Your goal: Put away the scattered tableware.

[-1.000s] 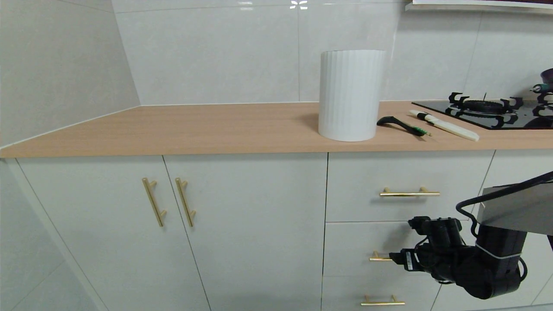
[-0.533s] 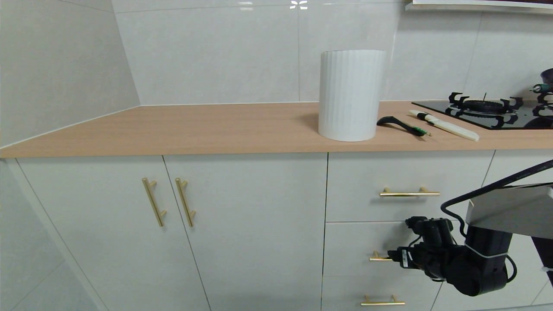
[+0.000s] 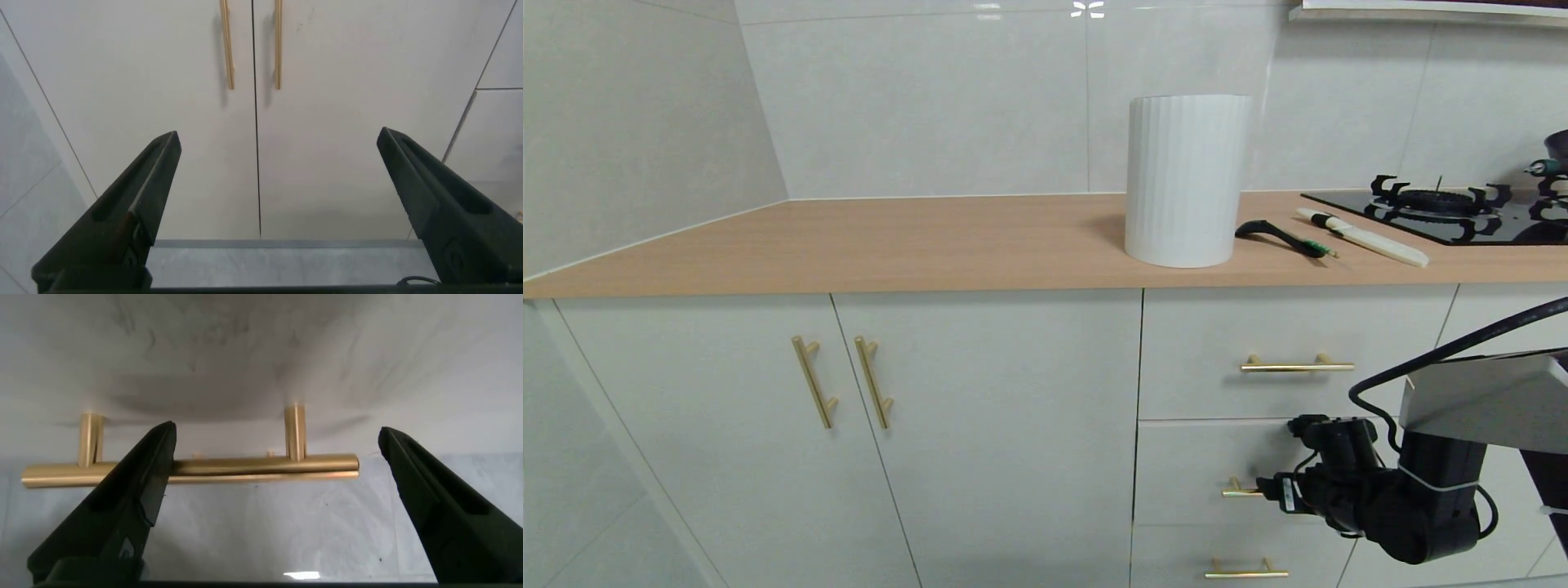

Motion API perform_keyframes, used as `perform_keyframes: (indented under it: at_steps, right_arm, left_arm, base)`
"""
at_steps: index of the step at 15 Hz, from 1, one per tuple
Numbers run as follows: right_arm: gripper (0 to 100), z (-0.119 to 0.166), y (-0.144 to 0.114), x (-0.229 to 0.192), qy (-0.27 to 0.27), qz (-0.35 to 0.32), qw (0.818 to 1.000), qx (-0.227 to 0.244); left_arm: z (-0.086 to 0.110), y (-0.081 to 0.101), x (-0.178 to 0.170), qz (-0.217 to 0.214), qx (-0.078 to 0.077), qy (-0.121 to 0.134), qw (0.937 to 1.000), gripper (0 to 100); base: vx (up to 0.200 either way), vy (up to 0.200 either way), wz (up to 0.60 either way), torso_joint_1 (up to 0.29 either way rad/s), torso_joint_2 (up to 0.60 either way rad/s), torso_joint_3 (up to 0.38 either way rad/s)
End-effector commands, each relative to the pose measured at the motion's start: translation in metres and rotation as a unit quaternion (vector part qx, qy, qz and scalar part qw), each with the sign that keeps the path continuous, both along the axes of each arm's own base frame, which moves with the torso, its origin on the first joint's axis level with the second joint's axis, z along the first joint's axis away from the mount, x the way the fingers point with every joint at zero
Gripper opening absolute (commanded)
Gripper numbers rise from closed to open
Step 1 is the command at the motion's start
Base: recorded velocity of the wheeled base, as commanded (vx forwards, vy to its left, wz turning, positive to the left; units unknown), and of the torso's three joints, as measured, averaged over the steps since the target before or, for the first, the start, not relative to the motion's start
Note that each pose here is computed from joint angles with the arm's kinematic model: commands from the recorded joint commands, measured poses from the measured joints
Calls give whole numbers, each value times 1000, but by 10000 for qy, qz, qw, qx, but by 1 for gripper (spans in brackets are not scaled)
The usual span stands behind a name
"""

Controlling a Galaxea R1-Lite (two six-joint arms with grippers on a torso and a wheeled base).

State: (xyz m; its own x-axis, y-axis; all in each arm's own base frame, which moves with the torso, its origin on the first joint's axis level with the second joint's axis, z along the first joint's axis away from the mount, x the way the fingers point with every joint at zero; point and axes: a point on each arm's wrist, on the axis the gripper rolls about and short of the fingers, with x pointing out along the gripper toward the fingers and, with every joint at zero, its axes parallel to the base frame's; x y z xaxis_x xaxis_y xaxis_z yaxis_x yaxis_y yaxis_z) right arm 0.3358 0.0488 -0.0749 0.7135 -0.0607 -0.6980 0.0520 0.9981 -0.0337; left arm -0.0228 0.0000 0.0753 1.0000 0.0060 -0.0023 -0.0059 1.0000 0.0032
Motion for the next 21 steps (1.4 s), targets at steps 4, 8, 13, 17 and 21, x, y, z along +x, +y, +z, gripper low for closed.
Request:
perform_keyframes:
  at_steps: [4,8,13,17,21]
  right_arm:
    - [100,0,0,-4,188,15,9998,-36]
    - [100,53,9,-36,707,398,9967,-9]
    - [100,164,13,-70,73,763,9966,318]
    - [100,196,12,-77,-526,692,9951,474]
    - [100,160,22,-55,-332,600,9968,419]
  left_arm:
    - [0,0,0,9,-1,-4,10000,100]
    - [0,0,0,1,-1,-4,10000,100]
    - [0,0,0,9,-1,-4,10000,100]
    - [0,0,0,1,-1,-4,10000,100]
    - [0,0,0,1,-1,-4,10000,100]
  base:
    - [0,0,0,0,0,0]
    - [0,0,0,0,0,0]
    - [0,0,0,0,0,0]
    - [0,0,0,0,0,0]
    - [0,0,0,0,0,0]
